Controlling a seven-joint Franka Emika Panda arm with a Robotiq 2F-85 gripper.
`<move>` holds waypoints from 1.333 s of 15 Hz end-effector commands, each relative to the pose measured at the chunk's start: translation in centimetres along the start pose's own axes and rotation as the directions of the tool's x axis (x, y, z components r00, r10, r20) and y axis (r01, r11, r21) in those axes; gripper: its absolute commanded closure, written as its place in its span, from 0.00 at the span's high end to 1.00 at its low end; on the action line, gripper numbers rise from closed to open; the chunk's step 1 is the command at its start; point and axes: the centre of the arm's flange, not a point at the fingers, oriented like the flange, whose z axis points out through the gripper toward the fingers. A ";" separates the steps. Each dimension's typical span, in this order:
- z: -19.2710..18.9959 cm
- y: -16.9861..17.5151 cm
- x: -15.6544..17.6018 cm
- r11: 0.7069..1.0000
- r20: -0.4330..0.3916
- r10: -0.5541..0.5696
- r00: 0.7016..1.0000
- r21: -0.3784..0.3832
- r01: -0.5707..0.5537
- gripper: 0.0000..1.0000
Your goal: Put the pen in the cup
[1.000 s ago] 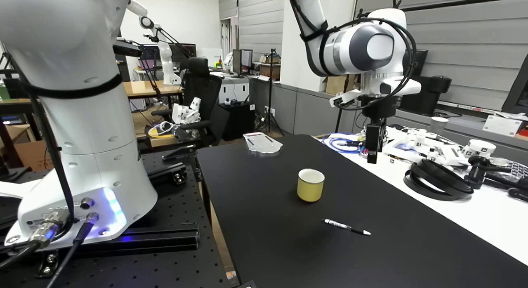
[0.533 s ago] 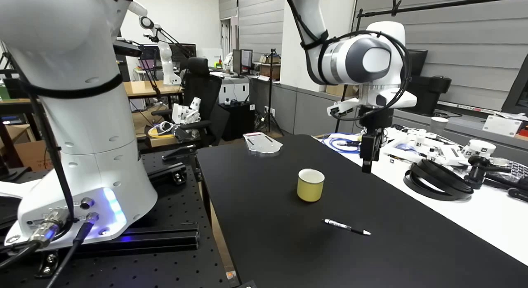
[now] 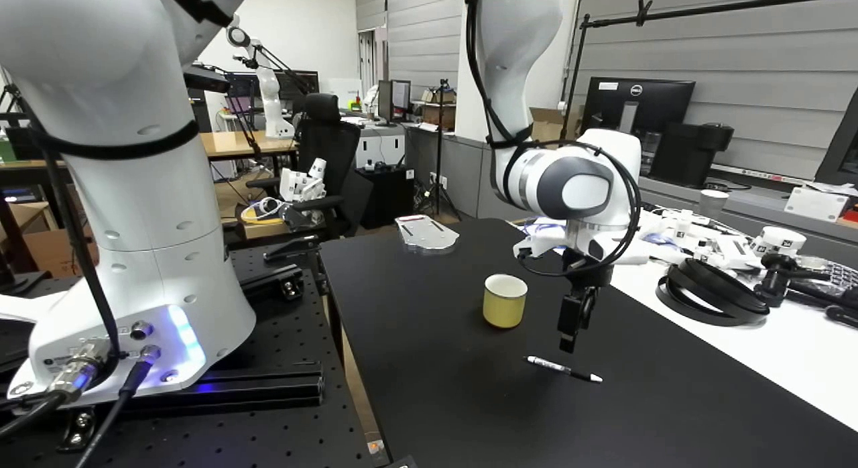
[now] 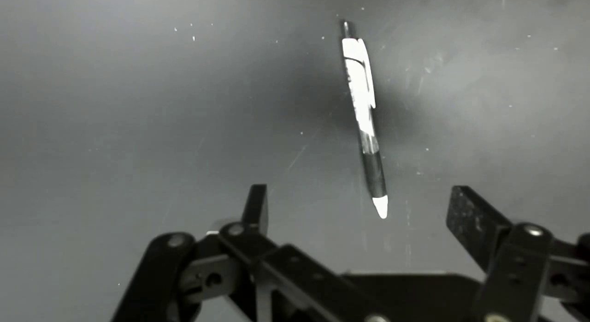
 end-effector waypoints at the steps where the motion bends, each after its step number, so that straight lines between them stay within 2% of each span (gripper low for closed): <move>1: 2.8 -1.2 1.8 0.999 0.019 -0.030 0.999 0.011 0.030 1.00; 4: 4.0 -1.6 2.4 0.999 0.029 -0.012 1.000 0.045 0.011 1.00; 15: 7.9 -2.6 2.1 0.999 0.046 -0.028 0.999 0.032 0.026 1.00; 16: 8.2 -2.6 2.0 0.999 0.047 -0.031 0.998 0.029 0.029 0.75; 17: 8.4 -2.6 1.9 0.999 0.043 -0.033 0.999 0.026 0.031 0.73; 20: 8.5 -3.1 1.9 0.999 0.035 -0.035 0.999 0.026 0.034 0.52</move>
